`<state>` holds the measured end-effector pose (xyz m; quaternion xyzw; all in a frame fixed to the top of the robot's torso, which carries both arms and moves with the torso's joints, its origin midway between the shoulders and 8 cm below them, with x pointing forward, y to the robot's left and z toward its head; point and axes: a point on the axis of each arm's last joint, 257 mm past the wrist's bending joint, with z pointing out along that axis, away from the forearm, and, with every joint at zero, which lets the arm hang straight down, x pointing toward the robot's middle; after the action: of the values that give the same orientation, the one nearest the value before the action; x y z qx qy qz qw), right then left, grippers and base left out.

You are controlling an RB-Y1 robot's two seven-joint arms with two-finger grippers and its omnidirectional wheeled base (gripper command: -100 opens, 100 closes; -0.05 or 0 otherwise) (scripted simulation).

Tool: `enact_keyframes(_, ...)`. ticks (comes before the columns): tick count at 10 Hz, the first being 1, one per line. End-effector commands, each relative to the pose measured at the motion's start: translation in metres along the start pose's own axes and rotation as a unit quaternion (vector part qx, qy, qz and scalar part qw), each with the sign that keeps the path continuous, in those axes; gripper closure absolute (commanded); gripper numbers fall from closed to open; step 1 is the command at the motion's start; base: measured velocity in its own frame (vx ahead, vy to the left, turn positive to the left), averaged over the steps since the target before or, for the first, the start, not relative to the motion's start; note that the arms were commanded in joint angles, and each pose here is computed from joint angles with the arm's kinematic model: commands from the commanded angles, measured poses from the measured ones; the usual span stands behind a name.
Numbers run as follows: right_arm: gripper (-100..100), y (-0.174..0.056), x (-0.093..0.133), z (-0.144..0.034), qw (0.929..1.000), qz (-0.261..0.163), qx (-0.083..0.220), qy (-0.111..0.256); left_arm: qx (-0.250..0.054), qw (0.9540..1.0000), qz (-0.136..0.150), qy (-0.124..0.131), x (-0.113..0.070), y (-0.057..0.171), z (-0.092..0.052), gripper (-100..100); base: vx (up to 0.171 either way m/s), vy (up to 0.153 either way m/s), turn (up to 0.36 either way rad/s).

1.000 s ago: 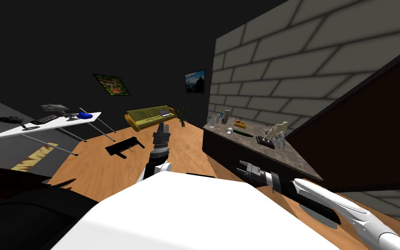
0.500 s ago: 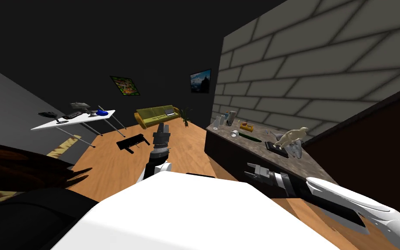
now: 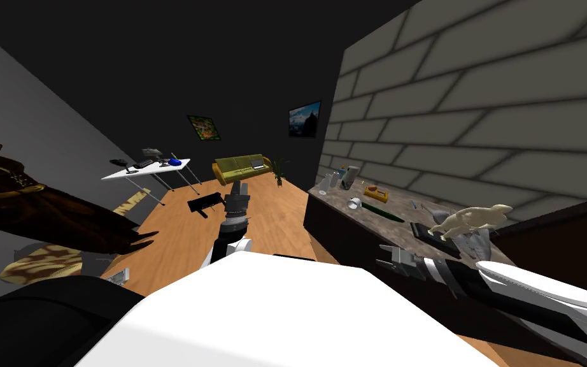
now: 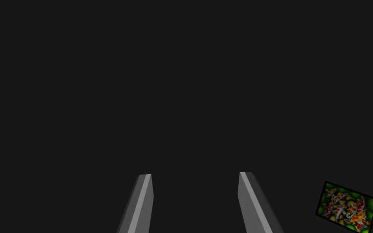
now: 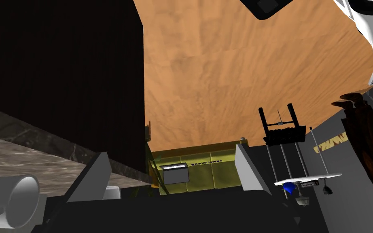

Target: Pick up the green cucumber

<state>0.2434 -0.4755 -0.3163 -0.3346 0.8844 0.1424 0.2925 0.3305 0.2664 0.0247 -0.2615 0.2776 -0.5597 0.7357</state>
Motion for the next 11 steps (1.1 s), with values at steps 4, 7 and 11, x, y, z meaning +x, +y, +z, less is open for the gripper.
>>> enact_keyframes(4,-100,-0.046,0.038,-0.044,0.9955,-0.023,0.038,0.084,0.000,1.0000,0.000,0.000,0.000,0.000,0.000,0,0.104,-0.053,0.200)
enact_keyframes(7,-100,-0.061,0.053,-0.064,0.9915,-0.029,0.053,0.115,0.000,1.0000,0.000,0.000,0.000,0.000,0.000,0,0.101,-0.076,0.187)
enact_keyframes(11,-100,-0.087,0.090,-0.112,0.9774,-0.040,0.079,0.192,0.000,1.0000,0.000,0.000,0.000,0.000,0.000,0,0.136,-0.104,0.227)
